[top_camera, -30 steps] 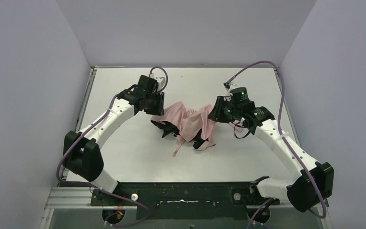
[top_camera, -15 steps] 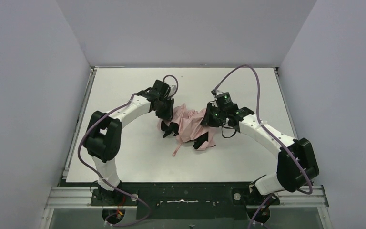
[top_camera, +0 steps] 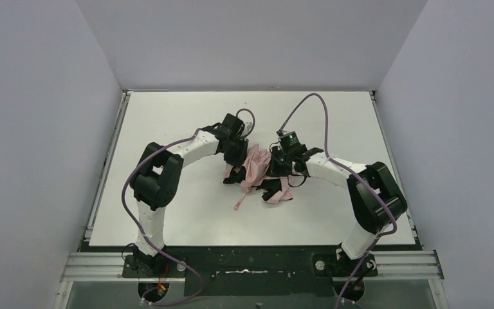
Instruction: Put away the umbrella
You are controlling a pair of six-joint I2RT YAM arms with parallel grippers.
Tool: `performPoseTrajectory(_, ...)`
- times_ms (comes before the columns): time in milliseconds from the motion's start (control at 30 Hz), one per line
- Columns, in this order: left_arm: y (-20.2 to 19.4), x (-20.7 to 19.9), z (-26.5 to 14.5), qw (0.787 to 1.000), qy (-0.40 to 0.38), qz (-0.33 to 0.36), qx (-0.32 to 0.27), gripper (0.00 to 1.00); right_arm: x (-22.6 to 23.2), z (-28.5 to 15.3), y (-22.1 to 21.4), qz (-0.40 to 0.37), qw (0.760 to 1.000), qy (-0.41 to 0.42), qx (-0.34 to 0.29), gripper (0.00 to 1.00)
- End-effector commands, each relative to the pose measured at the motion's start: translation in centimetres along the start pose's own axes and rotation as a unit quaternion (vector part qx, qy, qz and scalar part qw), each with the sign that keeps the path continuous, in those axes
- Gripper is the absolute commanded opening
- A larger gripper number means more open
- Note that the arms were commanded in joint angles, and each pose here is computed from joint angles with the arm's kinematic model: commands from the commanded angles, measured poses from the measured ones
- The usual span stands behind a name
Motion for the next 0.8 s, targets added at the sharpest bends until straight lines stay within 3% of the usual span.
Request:
performPoseTrajectory(0,1.1,-1.0,-1.1,0.999,-0.022,0.01,-0.024,0.12,1.4,-0.9,1.6,-0.026,0.998,0.02,-0.047,0.11)
performPoseTrajectory(233,3.6,0.4,-10.7,0.994,-0.006,0.009,-0.107,0.17,2.3,-9.4,2.3,-0.066,0.993,0.013,-0.094,0.17)
performPoseTrajectory(433,4.7,3.0,-17.0,0.984,0.004,-0.006,-0.176,0.23,-1.4,-14.6,1.5,-0.06,0.983,-0.113,-0.134,0.18)
performPoseTrajectory(600,5.2,7.1,-15.6,0.984,0.079,-0.052,-0.152,0.2,-4.5,-15.4,0.7,-0.031,0.967,-0.217,-0.132,0.17)
performPoseTrajectory(767,5.8,9.8,-11.4,0.985,0.119,-0.081,-0.091,0.09,-6.1,-13.9,-0.6,-0.004,0.96,-0.258,-0.109,0.11)
Point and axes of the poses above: each gripper's point midway between its finger pads, its own z axis out along the fingers, its own x axis along the line the jaws close on, y = z × x, the point moved 8 cm from there along -z, back along the fingers, and after that the axes turned 7 degrees about z, right-handed, at the moved point
